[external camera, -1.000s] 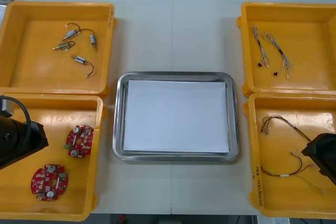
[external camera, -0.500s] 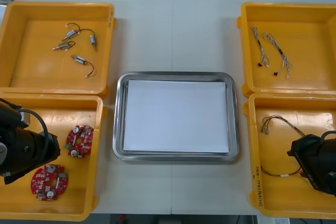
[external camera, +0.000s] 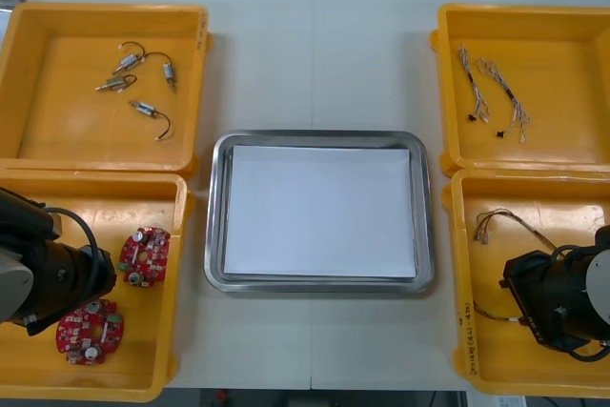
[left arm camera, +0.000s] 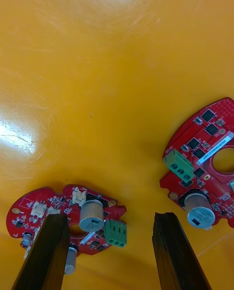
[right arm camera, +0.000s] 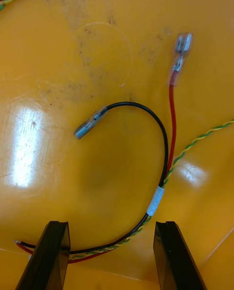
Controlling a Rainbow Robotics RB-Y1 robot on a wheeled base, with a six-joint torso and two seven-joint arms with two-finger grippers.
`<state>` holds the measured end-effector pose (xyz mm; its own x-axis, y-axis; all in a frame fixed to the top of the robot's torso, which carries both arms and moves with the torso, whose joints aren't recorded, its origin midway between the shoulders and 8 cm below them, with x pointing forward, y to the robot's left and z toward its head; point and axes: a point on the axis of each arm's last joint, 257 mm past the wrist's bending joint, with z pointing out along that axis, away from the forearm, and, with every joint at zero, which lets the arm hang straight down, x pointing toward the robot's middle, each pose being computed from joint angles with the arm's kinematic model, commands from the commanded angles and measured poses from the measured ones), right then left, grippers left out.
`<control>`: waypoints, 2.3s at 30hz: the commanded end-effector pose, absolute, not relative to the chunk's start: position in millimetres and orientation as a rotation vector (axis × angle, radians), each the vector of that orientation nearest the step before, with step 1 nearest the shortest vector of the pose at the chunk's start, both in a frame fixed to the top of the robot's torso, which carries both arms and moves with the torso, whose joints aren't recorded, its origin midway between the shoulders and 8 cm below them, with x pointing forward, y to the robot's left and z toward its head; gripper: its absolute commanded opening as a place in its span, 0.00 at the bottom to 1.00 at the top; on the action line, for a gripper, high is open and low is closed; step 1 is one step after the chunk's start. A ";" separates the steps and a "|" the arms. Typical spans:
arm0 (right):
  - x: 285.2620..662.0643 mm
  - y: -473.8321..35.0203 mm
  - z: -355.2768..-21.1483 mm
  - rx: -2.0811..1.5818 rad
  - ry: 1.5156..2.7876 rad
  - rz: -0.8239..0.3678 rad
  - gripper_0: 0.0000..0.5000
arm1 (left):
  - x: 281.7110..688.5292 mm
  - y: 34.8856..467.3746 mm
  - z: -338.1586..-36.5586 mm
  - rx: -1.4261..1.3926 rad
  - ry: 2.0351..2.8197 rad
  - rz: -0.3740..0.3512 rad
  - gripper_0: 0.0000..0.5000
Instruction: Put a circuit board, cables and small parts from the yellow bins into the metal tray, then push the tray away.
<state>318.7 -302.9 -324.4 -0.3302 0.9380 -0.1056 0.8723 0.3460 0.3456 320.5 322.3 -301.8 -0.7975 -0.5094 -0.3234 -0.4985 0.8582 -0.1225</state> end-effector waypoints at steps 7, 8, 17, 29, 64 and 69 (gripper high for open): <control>311.8 -294.0 -342.4 1.713 2.279 0.353 1.00 | 301.4 315.4 -332.9 -0.889 2.697 -0.066 1.00; 311.0 -294.9 -343.1 1.716 2.278 0.352 1.00 | 301.5 315.1 -333.1 -0.887 2.697 -0.066 1.00; 303.3 -291.6 -353.7 1.720 2.275 0.359 1.00 | 297.3 312.1 -338.0 -0.890 2.703 -0.068 1.00; 300.9 -281.9 -359.9 1.730 2.268 0.383 1.00 | 300.6 311.4 -343.4 -0.883 2.691 -0.069 1.00; 309.4 -293.0 -373.7 1.734 2.230 0.385 0.00 | 297.8 311.7 -347.4 -0.863 2.696 -0.049 0.00; 313.5 -297.1 -367.5 1.727 2.218 0.398 0.00 | 302.7 317.8 -337.7 -0.867 2.685 -0.061 0.00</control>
